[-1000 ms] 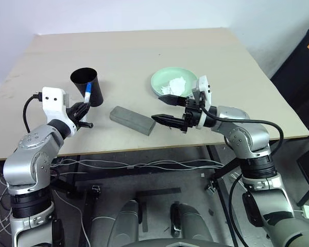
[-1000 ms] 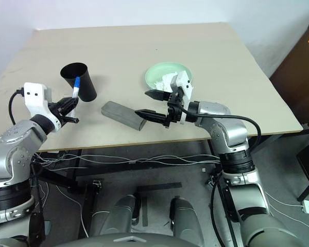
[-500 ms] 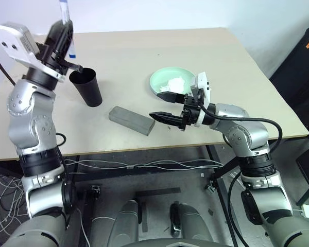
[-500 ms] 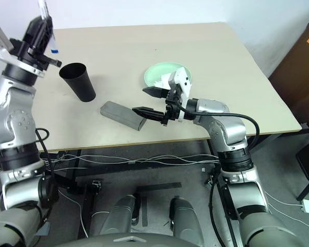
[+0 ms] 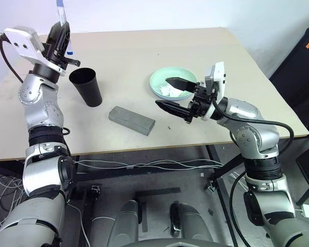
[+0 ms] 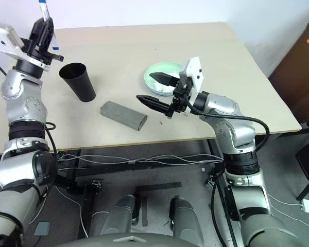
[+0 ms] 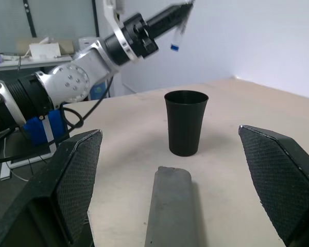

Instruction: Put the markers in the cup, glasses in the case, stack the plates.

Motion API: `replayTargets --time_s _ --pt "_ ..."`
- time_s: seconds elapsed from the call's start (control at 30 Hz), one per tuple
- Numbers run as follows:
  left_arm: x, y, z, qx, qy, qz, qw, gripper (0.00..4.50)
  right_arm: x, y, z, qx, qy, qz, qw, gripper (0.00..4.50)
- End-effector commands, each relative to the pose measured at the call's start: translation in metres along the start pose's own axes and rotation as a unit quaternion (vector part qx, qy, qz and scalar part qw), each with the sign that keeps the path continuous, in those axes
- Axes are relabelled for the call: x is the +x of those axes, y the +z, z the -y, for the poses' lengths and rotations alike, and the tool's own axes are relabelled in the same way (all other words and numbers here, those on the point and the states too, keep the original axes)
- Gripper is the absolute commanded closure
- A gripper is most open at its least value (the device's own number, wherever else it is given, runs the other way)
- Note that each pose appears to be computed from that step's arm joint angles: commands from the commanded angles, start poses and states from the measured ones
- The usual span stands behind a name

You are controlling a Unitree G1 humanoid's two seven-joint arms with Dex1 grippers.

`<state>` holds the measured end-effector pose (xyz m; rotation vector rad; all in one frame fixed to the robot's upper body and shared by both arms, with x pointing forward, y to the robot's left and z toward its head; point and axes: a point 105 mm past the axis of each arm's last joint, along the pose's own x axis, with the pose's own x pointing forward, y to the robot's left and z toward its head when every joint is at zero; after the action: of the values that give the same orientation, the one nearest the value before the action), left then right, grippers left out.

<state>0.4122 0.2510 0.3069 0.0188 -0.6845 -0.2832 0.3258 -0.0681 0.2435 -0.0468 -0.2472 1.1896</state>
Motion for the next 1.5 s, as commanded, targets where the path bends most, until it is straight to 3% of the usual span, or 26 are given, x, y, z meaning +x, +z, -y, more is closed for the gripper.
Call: replayTargets --time_s 0.03,0.83,1.23,1.5 --pt "0.005 0.012 0.003 0.014 -0.014 0.031 0.999 4.22 -0.002 0.01 -0.005 -0.029 0.005 0.009 1.0 0.0" --pt "-0.026 -0.034 -0.027 0.023 0.072 -0.032 0.997 4.22 -0.004 -0.004 -0.001 -0.044 0.001 -0.033 0.998 0.0" --pt "-0.023 -0.037 -0.009 -0.003 0.048 -0.001 0.999 4.22 -0.006 -0.007 0.0 -0.047 -0.004 -0.045 0.998 0.0" --pt "-0.028 -0.045 -0.01 0.01 0.064 -0.016 0.998 4.22 -0.008 -0.007 0.001 -0.049 -0.006 -0.051 0.997 0.0"
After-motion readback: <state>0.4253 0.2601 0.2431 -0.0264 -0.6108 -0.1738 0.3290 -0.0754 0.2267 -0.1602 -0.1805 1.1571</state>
